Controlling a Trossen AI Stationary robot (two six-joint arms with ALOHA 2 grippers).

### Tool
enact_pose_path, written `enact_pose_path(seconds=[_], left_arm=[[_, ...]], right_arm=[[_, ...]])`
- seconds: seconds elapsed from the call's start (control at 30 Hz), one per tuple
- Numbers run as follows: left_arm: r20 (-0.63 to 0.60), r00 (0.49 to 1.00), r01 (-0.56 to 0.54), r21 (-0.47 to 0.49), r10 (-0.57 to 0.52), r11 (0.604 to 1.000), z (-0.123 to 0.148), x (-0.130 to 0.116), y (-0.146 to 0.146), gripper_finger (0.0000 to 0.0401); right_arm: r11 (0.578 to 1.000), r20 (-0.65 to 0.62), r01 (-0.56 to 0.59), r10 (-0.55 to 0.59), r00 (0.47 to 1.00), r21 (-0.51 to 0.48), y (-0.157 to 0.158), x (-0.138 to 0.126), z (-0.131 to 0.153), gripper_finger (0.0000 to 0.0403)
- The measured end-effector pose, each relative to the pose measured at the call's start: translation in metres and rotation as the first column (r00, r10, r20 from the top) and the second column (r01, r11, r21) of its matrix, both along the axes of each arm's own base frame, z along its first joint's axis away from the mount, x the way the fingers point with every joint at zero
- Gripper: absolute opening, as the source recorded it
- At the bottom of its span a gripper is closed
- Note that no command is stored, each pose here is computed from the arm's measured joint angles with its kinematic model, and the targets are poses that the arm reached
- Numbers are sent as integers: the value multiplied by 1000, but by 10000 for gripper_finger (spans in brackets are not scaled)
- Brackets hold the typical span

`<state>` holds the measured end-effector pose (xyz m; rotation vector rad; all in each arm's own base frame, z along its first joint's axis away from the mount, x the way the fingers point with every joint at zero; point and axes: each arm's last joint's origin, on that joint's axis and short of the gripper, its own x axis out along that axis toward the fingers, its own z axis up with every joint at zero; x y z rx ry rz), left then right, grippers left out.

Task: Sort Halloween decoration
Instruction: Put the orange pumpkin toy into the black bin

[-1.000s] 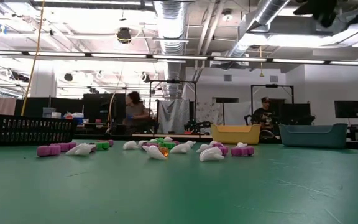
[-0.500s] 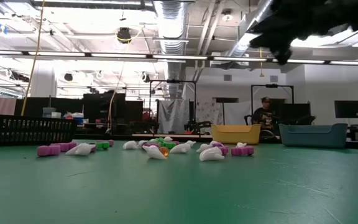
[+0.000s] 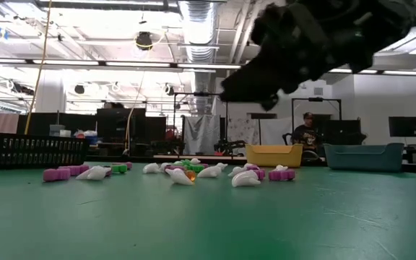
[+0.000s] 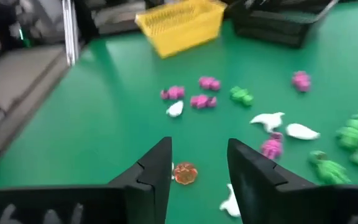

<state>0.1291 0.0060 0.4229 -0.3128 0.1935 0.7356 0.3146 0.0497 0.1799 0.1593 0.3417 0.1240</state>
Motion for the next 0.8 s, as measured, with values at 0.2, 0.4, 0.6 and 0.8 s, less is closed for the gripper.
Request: enact_pose_path(seconds=[0.2, 0.4, 0.6, 0.8], left_arm=[[-2, 1000, 10, -4, -10, 1000, 0, 0, 0, 231], [-19, 1000, 15, -6, -15, 1000, -2, 0, 0, 231], [-22, 1000, 14, -7, -14, 1000, -2, -1, 0, 231], [-14, 1000, 10, -16, -10, 1000, -2, -1, 0, 231]], right_arm=[[992, -1, -72, 72, 997, -103, 19, 39, -11, 204], [987, -42, -104, 99, 994, -124, 32, 61, -27, 241], [984, -131, -116, 98, 987, -135, 33, 63, -47, 244], [990, -208, -66, 39, 977, -125, 25, 60, -58, 243]])
